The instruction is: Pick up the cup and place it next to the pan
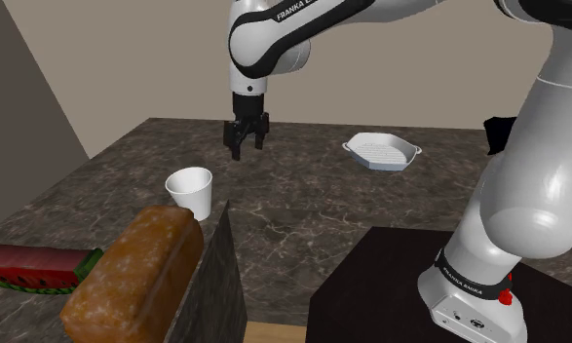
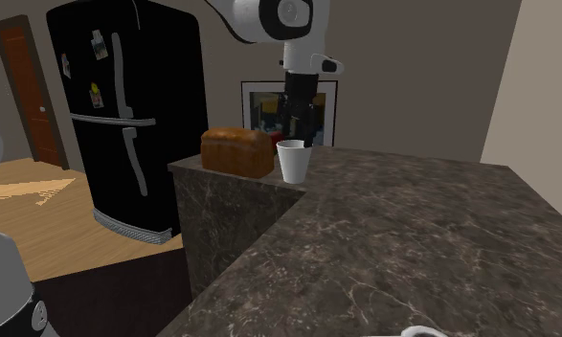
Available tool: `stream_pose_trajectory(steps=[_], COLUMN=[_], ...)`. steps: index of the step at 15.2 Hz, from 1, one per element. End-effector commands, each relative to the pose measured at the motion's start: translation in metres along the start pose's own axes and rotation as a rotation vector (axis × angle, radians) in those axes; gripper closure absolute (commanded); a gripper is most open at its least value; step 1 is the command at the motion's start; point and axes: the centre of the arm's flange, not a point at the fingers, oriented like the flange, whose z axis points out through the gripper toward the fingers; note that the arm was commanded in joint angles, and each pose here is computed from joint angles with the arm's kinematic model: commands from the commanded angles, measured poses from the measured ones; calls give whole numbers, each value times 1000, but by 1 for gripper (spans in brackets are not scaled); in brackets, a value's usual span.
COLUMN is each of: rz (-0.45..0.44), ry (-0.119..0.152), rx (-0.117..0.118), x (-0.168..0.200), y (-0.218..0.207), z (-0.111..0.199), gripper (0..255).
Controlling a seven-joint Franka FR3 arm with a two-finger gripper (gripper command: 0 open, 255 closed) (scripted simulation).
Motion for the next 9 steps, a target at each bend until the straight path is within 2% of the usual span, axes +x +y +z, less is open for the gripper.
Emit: stream_pose_trajectory(steps=[1, 9], rz=[-4, -21], ry=[3, 14], rx=[15, 72], x=[19, 96], y=[-12, -57], z=[12, 47], gripper=[0, 0])
